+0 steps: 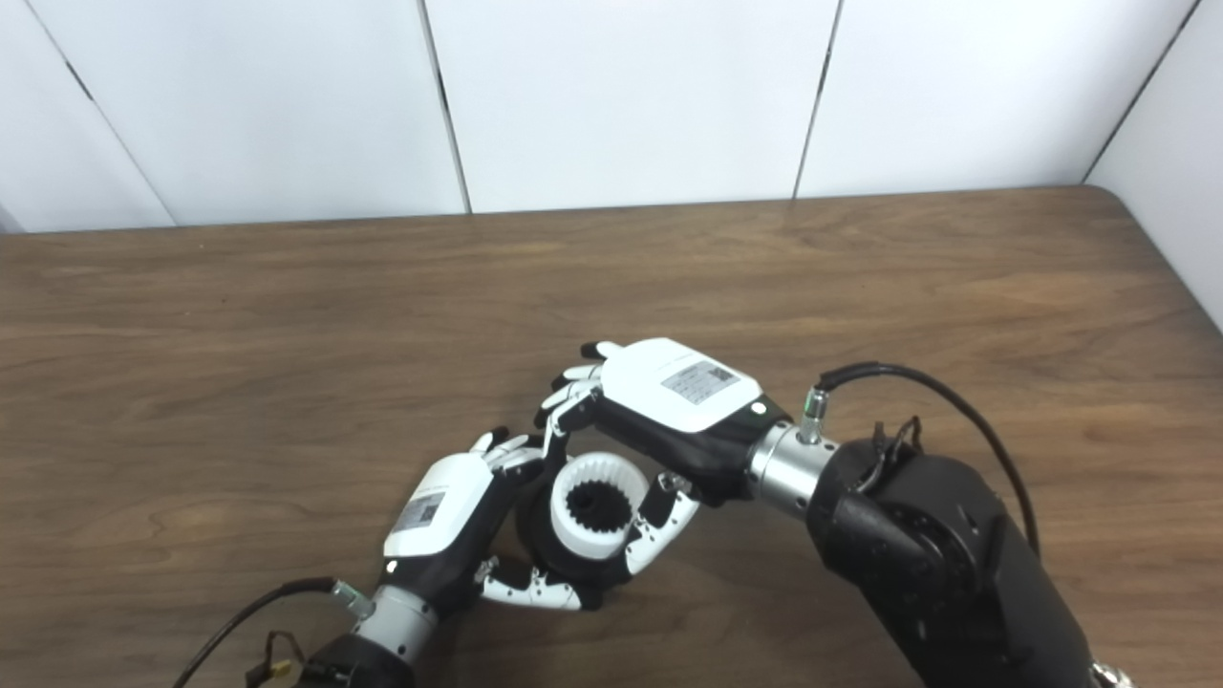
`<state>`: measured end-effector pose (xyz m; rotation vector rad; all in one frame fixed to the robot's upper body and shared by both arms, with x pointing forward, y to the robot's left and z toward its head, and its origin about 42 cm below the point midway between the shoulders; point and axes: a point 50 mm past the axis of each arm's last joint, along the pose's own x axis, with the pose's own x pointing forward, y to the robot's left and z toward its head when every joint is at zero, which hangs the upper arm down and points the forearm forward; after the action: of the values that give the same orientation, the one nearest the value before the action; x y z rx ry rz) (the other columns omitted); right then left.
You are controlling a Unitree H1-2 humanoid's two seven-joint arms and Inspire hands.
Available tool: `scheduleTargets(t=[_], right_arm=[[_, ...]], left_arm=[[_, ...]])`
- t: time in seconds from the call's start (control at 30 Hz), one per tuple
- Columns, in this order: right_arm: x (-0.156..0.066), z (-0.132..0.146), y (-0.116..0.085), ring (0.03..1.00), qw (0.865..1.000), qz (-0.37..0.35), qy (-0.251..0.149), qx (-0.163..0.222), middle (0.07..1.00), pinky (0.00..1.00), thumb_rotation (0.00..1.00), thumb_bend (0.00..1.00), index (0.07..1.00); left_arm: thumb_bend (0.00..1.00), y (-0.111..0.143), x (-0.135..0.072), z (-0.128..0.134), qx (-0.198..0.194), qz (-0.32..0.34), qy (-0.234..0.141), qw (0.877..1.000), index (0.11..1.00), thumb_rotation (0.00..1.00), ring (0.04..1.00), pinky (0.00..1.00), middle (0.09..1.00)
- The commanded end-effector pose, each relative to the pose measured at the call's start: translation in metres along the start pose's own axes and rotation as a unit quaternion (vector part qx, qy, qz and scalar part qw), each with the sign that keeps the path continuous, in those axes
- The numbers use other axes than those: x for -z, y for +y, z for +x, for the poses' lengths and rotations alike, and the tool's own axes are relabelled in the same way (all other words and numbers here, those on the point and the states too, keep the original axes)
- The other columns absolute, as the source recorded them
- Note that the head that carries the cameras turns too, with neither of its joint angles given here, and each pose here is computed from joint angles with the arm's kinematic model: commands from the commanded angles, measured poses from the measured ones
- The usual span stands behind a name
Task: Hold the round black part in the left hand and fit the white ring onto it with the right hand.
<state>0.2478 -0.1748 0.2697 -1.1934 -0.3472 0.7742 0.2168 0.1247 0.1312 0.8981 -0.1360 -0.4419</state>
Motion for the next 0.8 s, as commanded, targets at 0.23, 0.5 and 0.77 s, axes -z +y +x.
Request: scheduleTargets(t=[0.23, 0.5, 0.77], right_arm=[[0.004, 0.007, 0.001, 0.908, 0.999, -0.016, -0.003, 0.028, 0.807, 1.00, 0.13, 0.52, 0.483], [0.009, 0.012, 0.006, 0.914, 1.000, -0.013, 0.005, 0.027, 0.812, 1.00, 0.13, 0.52, 0.483], [0.013, 0.015, 0.012, 0.913, 1.000, -0.008, 0.004, 0.029, 0.809, 1.00, 0.13, 0.52, 0.483]], left_arm=[[0.52, 0.004, -0.009, 0.002, 0.004, -0.001, -0.013, 1.000, 0.482, 0.06, 0.895, 1.00, 0.793], [0.52, 0.005, -0.011, 0.002, 0.000, -0.001, -0.017, 1.000, 0.482, 0.06, 0.886, 1.00, 0.788], [0.52, 0.005, -0.014, 0.002, -0.003, -0.003, -0.019, 1.000, 0.482, 0.06, 0.890, 1.00, 0.788]])
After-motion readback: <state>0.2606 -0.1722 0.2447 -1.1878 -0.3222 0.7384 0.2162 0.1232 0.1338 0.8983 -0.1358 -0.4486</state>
